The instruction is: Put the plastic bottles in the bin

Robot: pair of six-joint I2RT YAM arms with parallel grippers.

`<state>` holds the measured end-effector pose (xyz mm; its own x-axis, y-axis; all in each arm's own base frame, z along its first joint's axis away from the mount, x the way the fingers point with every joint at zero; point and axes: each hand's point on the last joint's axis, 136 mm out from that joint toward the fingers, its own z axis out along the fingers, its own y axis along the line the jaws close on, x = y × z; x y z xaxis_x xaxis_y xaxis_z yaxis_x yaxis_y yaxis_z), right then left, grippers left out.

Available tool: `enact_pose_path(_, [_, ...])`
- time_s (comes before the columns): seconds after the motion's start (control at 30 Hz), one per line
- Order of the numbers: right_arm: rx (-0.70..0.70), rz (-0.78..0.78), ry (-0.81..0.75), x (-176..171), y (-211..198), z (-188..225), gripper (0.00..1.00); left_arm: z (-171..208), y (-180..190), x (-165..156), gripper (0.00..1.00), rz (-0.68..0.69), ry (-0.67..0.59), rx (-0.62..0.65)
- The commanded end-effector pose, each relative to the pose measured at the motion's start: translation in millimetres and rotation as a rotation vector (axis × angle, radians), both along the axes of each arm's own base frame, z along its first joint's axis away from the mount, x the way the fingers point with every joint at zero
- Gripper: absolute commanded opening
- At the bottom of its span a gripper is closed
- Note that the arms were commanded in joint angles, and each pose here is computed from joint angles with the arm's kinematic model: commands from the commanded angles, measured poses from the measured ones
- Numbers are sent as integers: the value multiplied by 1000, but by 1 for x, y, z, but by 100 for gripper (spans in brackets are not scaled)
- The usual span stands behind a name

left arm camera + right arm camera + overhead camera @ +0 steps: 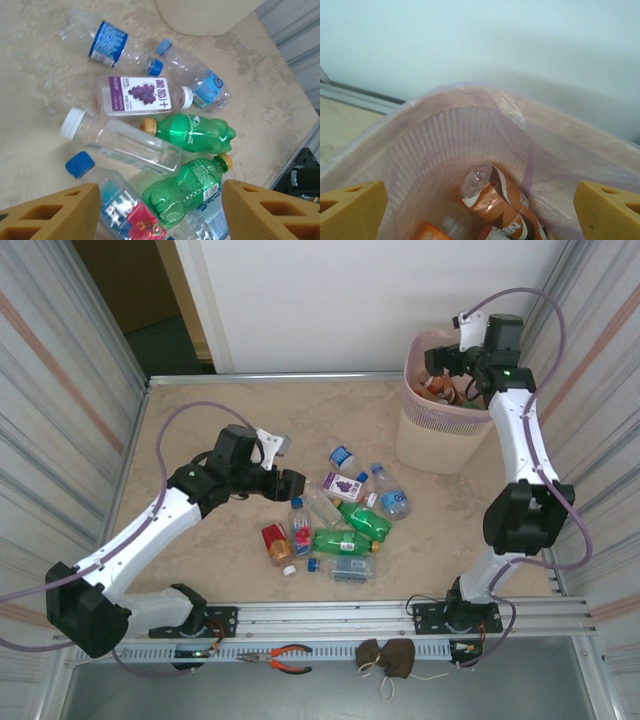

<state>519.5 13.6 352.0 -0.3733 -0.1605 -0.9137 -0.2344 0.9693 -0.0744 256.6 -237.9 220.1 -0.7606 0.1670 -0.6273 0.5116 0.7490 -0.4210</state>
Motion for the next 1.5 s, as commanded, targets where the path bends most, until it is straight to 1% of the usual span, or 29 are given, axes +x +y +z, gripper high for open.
enact_pose_path(0.0, [130, -42, 10, -27, -1, 15, 94, -11, 23, -7, 65, 173, 75, 46])
enact_pose_path(0.1, [182, -47, 4, -48, 2, 22, 94, -25, 33, -12, 63, 265, 143, 51])
enact_pose_path(0.27, [248, -27, -17, -84, 12, 27, 94, -54, 52, -26, 63, 417, 267, 99])
enact_pose_path(0.4, [268, -15, -26, -109, 19, 27, 94, -79, 64, -40, 66, 489, 368, 145])
enact_pose_path(0.5, [271, -7, -30, -124, 24, 28, 94, -93, 72, -48, 73, 552, 421, 188])
enact_pose_path(0.67, [276, 3, -50, -141, 27, 33, 94, -113, 75, -52, 78, 660, 502, 208])
enact_pose_path(0.9, [276, 20, -81, -159, 30, 42, 95, -138, 73, -50, 81, 727, 571, 237])
enact_pose_path(1.0, [277, 32, -96, -165, 32, 47, 95, -148, 66, -48, 82, 728, 594, 223])
enact_pose_path(1.13, [281, 53, -109, -169, 36, 52, 95, -160, 63, -47, 84, 732, 620, 235])
enact_pose_path(1.47, [277, 87, -111, -170, 45, 52, 95, -189, 61, -50, 80, 737, 686, 262])
